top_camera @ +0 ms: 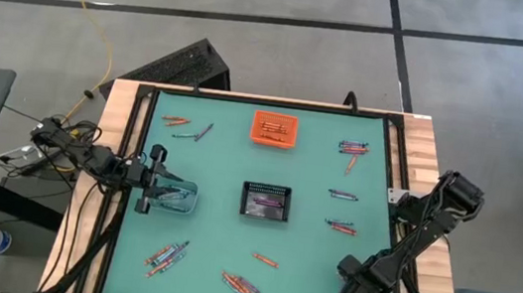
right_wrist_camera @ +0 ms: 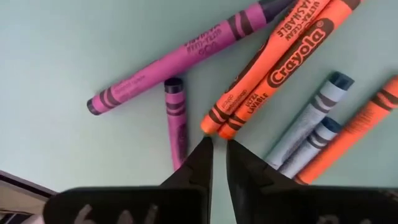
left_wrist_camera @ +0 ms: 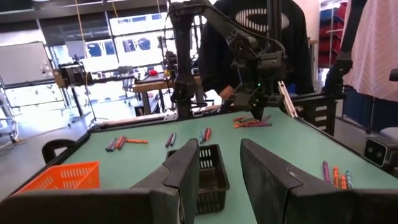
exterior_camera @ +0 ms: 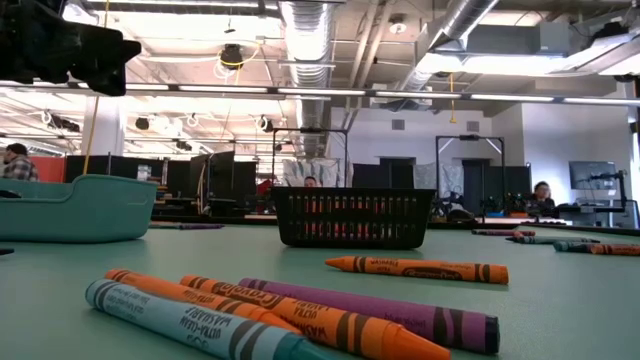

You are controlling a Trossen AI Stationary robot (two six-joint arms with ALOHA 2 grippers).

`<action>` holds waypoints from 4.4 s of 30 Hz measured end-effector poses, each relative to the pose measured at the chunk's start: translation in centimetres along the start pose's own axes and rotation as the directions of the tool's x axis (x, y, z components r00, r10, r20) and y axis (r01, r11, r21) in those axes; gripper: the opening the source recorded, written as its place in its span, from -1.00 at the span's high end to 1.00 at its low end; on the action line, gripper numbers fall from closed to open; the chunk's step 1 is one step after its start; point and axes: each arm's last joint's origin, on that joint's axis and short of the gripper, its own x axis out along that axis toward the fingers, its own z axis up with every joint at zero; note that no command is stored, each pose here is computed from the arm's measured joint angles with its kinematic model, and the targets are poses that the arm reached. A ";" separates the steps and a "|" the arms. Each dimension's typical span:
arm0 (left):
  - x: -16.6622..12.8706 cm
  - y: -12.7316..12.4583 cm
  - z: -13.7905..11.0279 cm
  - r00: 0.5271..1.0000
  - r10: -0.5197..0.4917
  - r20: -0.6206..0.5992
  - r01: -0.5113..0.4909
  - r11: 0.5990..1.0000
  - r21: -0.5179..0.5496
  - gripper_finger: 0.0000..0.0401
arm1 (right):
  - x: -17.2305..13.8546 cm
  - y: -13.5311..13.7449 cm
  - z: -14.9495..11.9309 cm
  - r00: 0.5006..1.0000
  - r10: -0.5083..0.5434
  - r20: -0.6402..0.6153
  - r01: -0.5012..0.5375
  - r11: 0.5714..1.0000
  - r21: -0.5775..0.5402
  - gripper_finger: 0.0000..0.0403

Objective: Sort crayons
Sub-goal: Put the blue crayon into the light blue bin

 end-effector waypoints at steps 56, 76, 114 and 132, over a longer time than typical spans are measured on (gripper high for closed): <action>0.0 0.0 0.1 1.000 -0.016 0.005 0.016 1.000 0.004 0.47 | -0.9 -1.7 1.4 0.992 -0.063 0.108 0.070 0.996 -0.062 0.70; 0.0 0.0 0.1 1.000 -0.016 0.004 0.016 1.000 0.004 0.47 | -0.8 -1.7 1.7 0.988 -0.059 0.142 0.067 0.996 -0.058 0.39; 0.0 -0.1 -0.1 1.000 -0.018 -0.016 0.018 1.000 0.000 0.47 | -0.8 -1.4 1.7 0.995 -0.016 0.099 0.026 0.995 -0.095 0.72; 0.0 -0.1 -0.1 1.000 -0.021 -0.015 0.021 1.000 0.000 0.47 | -4.7 -0.8 1.8 0.973 0.076 0.219 -0.041 0.986 -0.162 0.96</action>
